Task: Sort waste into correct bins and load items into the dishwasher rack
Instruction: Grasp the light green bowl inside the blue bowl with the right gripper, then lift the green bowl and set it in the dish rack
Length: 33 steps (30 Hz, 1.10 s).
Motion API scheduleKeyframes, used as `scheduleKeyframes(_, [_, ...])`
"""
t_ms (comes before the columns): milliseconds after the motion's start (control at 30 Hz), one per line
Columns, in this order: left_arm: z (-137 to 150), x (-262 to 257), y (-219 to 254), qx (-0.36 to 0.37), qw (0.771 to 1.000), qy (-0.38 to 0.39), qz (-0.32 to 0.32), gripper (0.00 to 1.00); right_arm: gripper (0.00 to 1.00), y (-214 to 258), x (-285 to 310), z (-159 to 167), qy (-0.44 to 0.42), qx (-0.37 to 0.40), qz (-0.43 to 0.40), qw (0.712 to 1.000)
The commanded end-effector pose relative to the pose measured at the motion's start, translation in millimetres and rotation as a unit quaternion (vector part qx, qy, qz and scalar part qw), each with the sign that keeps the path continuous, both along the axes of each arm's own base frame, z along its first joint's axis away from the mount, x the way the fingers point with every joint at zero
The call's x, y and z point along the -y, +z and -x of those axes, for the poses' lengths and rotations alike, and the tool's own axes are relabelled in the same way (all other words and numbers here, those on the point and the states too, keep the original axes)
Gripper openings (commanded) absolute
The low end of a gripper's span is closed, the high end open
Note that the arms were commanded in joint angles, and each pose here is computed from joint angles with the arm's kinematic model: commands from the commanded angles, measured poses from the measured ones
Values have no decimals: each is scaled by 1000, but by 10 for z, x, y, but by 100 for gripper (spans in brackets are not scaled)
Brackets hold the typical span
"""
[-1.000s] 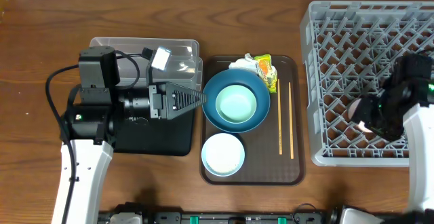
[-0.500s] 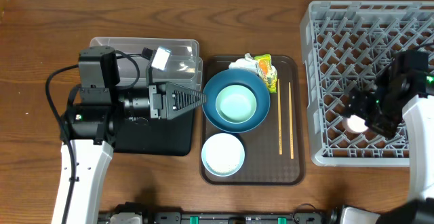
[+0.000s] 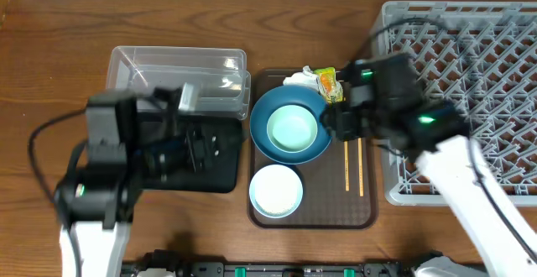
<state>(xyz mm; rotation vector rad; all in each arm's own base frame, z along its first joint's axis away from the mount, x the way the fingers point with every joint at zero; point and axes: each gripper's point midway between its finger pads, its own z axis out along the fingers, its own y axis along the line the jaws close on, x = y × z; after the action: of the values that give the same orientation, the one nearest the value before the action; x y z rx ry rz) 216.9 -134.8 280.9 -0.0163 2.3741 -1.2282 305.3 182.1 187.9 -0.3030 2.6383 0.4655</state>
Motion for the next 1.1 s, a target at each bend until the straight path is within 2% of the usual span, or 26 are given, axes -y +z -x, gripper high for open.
scheduleKeyframes(0, [-13,-688,-327,2,969,149,-196,51,54,-389,100,-236,-88,-7,80,993])
scheduleKeyframes(100, [177,-946,-440,-21,947,190,-259,58,50,-711,-73,-321,-71,-35,78,994])
scheduleKeyframes(267, [321,-994,-500,-41,942,191,-274,82,41,-1201,-243,-413,-57,-74,78,993])
scheduleKeyframes(400, [322,-994,-503,-42,942,191,-274,86,36,-1446,-270,-390,-54,-99,87,990])
scheduleKeyframes(600, [322,-994,-503,-42,942,191,-274,90,10,-1545,-301,-339,-46,-110,96,988])
scheduleKeyframes(633, [321,-994,-502,-42,942,191,-274,90,3,-1526,-306,-342,-46,-108,95,989])
scheduleKeyframes(667, [322,-994,-503,-42,942,191,-274,91,1,-1509,-303,-350,-47,-105,95,989])
scheduleKeyframes(833, [321,-994,-502,-42,942,191,-274,91,1,-1184,-148,-472,-73,-52,109,990])
scheduleKeyframes(967, [321,-994,-503,-42,942,191,-274,91,1,-606,136,-554,-116,28,124,985])
scheduleKeyframes(1067, [321,-994,-502,-42,942,191,-274,91,1,-81,553,-587,-180,109,166,964])
